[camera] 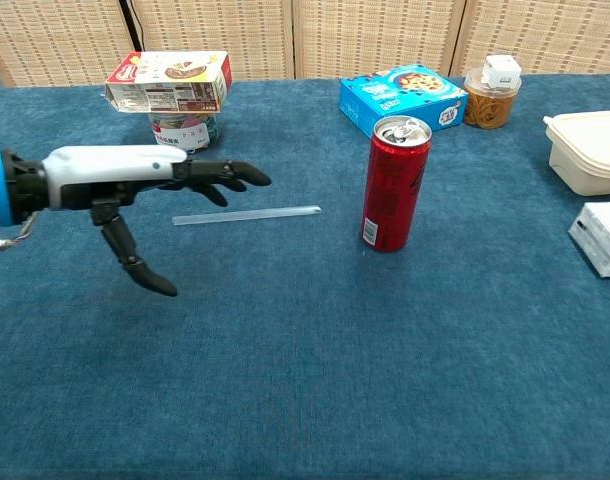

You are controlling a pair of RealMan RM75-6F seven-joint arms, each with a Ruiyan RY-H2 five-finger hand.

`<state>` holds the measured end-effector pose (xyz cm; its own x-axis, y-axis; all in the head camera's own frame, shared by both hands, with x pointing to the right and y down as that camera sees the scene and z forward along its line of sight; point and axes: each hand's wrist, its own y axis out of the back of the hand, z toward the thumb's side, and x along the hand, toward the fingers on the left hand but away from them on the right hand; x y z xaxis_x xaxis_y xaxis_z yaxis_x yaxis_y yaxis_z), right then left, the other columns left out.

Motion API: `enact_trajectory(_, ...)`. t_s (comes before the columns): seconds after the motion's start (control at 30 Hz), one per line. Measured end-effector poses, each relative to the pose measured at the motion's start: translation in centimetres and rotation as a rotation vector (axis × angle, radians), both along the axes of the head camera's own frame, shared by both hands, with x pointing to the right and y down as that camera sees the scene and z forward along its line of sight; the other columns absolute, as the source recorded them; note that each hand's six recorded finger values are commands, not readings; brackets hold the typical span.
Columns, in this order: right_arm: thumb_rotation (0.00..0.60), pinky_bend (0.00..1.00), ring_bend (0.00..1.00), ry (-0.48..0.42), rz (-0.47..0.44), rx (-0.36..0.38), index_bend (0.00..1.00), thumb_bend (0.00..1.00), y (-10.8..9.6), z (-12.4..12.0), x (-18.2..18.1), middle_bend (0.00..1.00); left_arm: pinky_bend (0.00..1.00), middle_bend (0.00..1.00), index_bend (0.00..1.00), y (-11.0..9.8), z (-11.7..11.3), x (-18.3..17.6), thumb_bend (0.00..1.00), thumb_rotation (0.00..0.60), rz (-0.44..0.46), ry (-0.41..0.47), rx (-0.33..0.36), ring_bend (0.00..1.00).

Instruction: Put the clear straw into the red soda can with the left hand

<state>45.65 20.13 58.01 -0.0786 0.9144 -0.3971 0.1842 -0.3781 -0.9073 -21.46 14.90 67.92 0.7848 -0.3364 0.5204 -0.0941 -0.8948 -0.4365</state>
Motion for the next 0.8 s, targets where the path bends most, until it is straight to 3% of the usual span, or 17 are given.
enact_trajectory(0.27, 0.6, 0.0, 0.0, 0.004, 0.009, 0.0, 0.09, 0.0, -0.1, -0.1, 0.4, 0.0, 0.13, 0.0, 0.0, -0.5, 1.3, 3.6, 0.0, 0.6, -0.039, 0.026, -0.055, 0.0)
enact_trajectory(0.8, 0.6, 0.0, 0.0, 0.012, 0.011, -0.004, 0.09, 0.0, -0.1, 0.0, 0.5, 0.0, 0.13, 0.0, 0.0, -1.8, 4.8, 6.4, 0.0, 0.6, -0.134, 0.025, -0.156, 0.0)
